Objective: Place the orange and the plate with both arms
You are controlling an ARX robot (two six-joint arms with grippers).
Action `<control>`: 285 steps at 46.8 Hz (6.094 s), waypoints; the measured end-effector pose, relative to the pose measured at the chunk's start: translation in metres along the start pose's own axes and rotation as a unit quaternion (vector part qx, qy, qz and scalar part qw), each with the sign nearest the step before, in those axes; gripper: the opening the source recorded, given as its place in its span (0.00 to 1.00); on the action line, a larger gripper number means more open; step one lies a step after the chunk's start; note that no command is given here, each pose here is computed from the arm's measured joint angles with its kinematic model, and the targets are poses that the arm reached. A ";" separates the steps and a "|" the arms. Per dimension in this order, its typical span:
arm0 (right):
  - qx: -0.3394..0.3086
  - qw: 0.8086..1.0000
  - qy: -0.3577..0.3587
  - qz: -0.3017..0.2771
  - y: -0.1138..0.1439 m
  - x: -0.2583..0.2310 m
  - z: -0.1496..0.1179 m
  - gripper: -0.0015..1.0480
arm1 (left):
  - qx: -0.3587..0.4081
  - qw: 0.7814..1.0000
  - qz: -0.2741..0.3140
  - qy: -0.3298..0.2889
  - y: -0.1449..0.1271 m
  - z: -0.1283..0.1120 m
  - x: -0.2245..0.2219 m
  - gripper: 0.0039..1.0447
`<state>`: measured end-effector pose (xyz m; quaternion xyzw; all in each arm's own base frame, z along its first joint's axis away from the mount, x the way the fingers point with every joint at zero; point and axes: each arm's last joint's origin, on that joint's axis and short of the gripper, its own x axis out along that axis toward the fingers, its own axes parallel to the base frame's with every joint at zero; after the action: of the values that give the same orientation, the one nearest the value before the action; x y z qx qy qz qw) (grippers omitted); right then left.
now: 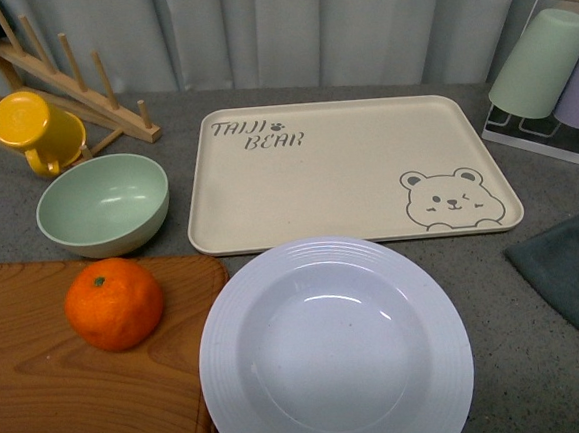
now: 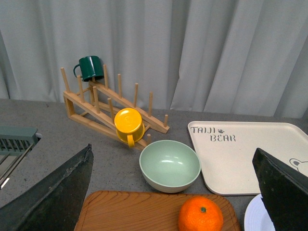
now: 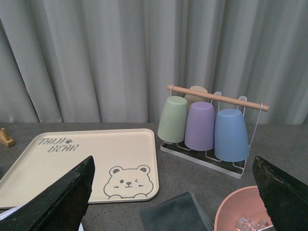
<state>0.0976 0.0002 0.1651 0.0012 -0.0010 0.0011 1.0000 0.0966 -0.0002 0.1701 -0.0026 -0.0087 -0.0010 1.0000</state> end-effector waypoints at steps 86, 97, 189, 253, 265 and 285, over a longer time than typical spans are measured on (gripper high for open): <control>0.000 1.000 0.000 0.000 0.000 0.000 0.000 0.91 | 0.000 1.000 0.000 0.000 0.000 0.000 0.000 0.94; 0.000 1.000 0.000 0.000 0.000 0.000 0.000 0.91 | 0.000 1.000 0.000 0.000 0.000 0.000 0.000 0.94; 0.000 1.000 0.000 0.000 0.000 0.000 0.000 0.91 | -0.101 0.897 -0.032 0.428 -0.054 -0.115 0.173 0.87; 0.000 1.000 0.000 0.000 0.000 0.000 0.000 0.91 | -0.118 0.870 -0.140 0.457 -0.190 -0.122 0.144 0.63; 0.000 1.000 0.000 0.000 0.000 0.000 0.000 0.91 | -0.135 0.869 -0.137 0.456 -0.191 -0.122 0.146 0.72; 0.000 1.000 0.000 0.000 0.000 0.000 0.000 0.91 | -0.166 0.894 -0.113 0.401 -0.167 -0.084 0.157 0.94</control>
<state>0.0976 0.0001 0.1651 0.0009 -0.0010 0.0008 1.0000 0.2550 -0.1675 0.0902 -0.1665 0.3929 -0.1159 0.8969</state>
